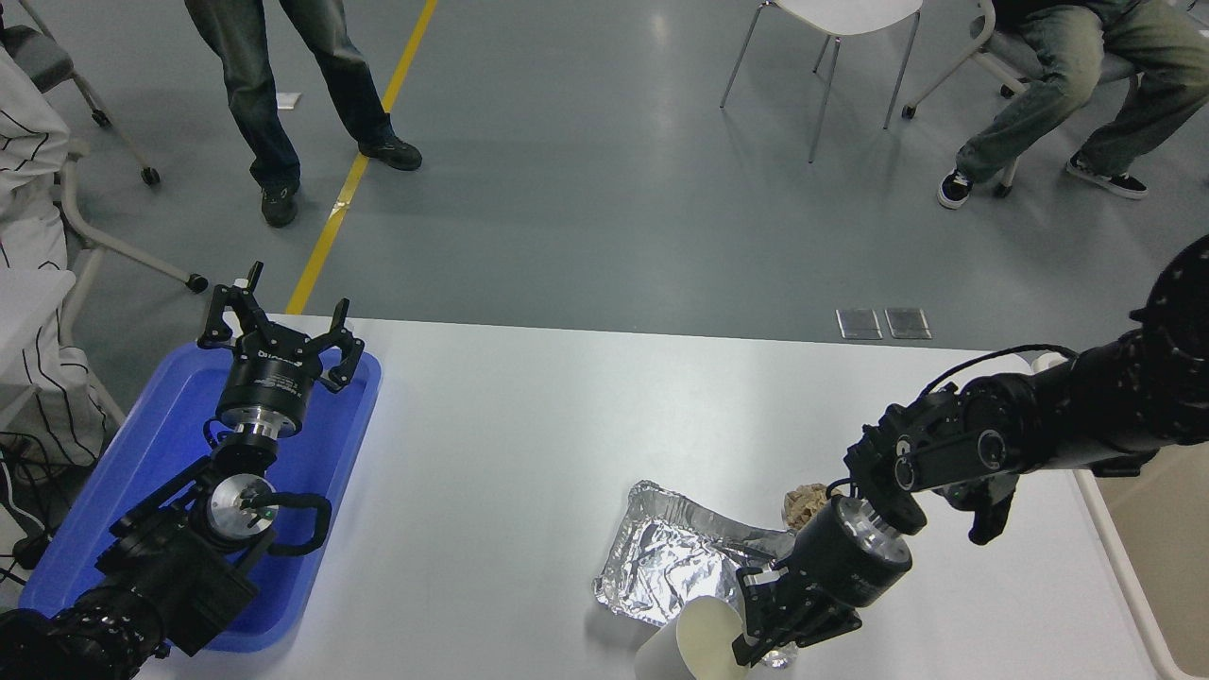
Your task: Pick up paper cup place in dustbin
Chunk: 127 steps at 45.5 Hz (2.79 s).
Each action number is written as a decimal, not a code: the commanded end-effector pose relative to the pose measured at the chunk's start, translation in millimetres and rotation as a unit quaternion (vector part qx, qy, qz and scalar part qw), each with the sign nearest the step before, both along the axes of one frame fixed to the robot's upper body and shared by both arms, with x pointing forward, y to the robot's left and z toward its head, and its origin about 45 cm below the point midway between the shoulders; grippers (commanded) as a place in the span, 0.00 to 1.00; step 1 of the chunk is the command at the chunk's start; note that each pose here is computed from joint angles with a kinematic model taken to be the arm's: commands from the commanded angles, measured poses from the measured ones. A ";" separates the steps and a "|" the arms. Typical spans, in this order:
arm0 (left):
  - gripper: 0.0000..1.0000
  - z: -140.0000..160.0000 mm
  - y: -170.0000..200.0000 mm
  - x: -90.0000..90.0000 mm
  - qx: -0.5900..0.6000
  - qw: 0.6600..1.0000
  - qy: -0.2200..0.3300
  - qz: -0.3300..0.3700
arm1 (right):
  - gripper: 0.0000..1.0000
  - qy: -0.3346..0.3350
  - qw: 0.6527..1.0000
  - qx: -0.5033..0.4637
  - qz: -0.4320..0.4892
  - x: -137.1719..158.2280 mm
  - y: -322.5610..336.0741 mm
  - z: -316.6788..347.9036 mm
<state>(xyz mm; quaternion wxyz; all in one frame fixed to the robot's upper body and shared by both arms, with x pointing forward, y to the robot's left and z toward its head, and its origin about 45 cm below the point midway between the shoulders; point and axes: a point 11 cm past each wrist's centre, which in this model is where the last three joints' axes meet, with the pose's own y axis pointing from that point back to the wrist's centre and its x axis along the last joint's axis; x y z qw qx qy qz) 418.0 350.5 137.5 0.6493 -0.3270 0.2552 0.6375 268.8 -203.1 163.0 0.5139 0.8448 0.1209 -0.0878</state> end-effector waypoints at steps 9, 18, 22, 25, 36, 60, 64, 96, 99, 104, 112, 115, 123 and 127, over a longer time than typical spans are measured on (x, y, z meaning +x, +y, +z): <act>1.00 0.3 0.0 0.3 0.000 1.000 0.000 0.000 | 0.00 -0.025 0.999 -0.036 0.022 17.5 -19.9 91.2; 1.00 -0.3 0.1 -0.2 0.000 1.000 0.000 0.000 | 0.00 -0.076 0.996 -0.044 0.011 37.2 -28.3 136.1; 1.00 -0.3 0.1 -0.2 0.000 1.000 0.000 0.000 | 0.00 -0.106 0.993 -0.049 0.003 46.0 -34.1 156.7; 1.00 -0.3 0.1 -0.2 0.000 1.000 0.000 0.000 | 0.00 -0.123 0.991 -0.055 0.000 50.3 -37.5 168.6; 1.00 0.3 0.0 0.3 0.000 1.000 0.000 0.000 | 0.00 -0.172 0.982 -0.073 -0.006 60.3 -45.0 203.4; 1.00 0.3 0.0 0.3 0.000 1.000 0.000 0.000 | 0.00 -0.231 0.968 -0.090 -0.035 67.1 -70.2 247.9; 1.00 0.3 0.0 0.3 0.000 1.000 0.000 0.000 | 0.00 -0.233 0.967 -0.087 -0.049 66.3 -78.8 249.9; 1.00 -0.9 1.0 -0.5 0.001 1.000 0.002 0.002 | 0.00 -0.181 0.924 -0.230 -0.246 6.8 -260.2 241.9; 1.00 -0.8 0.9 -0.5 0.001 1.000 0.001 0.001 | 0.00 -0.183 0.918 -0.231 -0.264 2.1 -274.6 237.8; 1.00 -1.1 0.9 -0.6 0.001 1.000 0.002 0.002 | 0.00 -0.191 0.907 -0.241 -0.287 -2.1 -301.0 225.7; 1.00 -0.3 0.7 -0.1 0.001 1.000 0.001 0.001 | 0.00 -0.212 0.889 -0.266 -0.308 -5.2 -336.8 197.6; 1.00 -0.3 0.5 -0.1 0.001 1.000 0.001 0.000 | 0.00 -0.228 0.873 -0.267 -0.338 -5.6 -351.0 181.3; 1.00 -0.2 0.8 0.0 0.001 1.000 0.001 0.001 | 0.00 -0.257 0.846 -0.291 -0.366 -4.0 -377.8 161.1; 1.00 0.1 0.4 0.1 0.000 1.000 0.000 0.000 | 0.00 -0.272 0.841 -0.309 -0.350 -0.2 -389.1 144.9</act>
